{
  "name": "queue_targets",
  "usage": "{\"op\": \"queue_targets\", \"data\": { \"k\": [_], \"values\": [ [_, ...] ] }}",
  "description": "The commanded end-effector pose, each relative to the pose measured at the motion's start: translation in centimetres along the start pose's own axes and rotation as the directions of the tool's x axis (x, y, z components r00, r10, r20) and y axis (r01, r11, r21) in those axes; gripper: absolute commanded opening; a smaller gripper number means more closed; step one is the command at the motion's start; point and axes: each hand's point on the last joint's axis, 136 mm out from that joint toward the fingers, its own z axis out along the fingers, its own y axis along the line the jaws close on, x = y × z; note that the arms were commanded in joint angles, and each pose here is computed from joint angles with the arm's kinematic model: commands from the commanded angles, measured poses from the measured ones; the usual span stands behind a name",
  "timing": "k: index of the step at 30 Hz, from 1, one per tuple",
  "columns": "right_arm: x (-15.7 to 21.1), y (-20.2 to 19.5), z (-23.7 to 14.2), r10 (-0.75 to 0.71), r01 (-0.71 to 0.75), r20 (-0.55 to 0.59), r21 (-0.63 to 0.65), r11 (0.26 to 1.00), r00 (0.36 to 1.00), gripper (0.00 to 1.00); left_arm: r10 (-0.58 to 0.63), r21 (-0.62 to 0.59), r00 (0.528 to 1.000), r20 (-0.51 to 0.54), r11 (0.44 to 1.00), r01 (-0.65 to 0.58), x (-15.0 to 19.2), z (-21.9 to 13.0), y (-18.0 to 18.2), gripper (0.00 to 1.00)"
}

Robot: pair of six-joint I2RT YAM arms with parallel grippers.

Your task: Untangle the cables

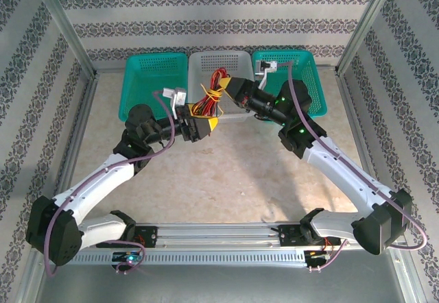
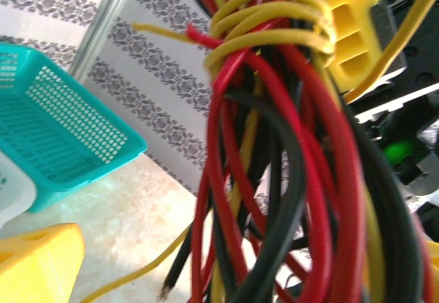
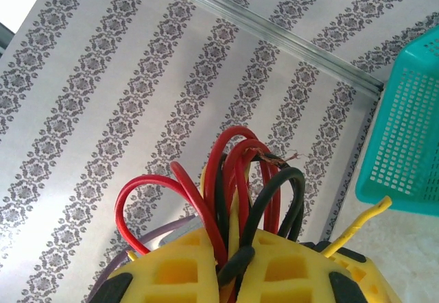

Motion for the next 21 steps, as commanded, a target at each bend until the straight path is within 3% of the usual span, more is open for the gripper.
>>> {"op": "queue_targets", "data": {
  "k": [1,9,14,16,18,19,21],
  "values": [
    [0.1,1.7,0.3,-0.023,0.022,-0.019,-0.047,0.999,1.000,0.00,0.062,0.121,0.994,0.086,0.990,-0.072,-2.6,-0.8,-3.5,0.95],
    [0.5,1.1,0.7,-0.016,0.015,-0.022,-0.039,0.999,1.000,0.00,0.034,0.106,0.997,0.063,0.994,-0.041,-2.3,-0.5,-2.9,0.30],
    [0.5,0.6,0.4,-0.011,0.011,-0.015,-0.016,1.000,1.000,0.00,0.032,0.074,0.998,0.057,0.997,-0.036,-1.9,-0.7,-2.4,0.06],
    [0.4,0.0,0.1,-0.033,0.033,-0.015,0.042,0.999,0.999,0.13,0.043,0.019,0.998,0.044,0.999,-0.044,-1.7,-0.9,-1.6,0.01],
    [0.0,-2.6,-1.5,-0.110,0.108,-0.005,0.257,0.960,0.994,0.42,0.066,-0.099,0.998,0.018,0.993,-0.064,-1.4,-1.3,0.0,0.00],
    [-0.3,-4.0,-2.9,-0.166,0.154,-0.004,0.397,0.905,0.986,0.49,0.080,-0.181,0.997,0.011,0.980,-0.077,-1.4,-1.7,1.2,0.00],
    [-0.8,-6.0,-6.1,-0.309,0.275,-0.062,0.640,0.717,0.949,0.72,0.112,-0.365,0.994,-0.007,0.925,-0.106,-1.3,-3.2,3.9,0.00]
  ]
}}
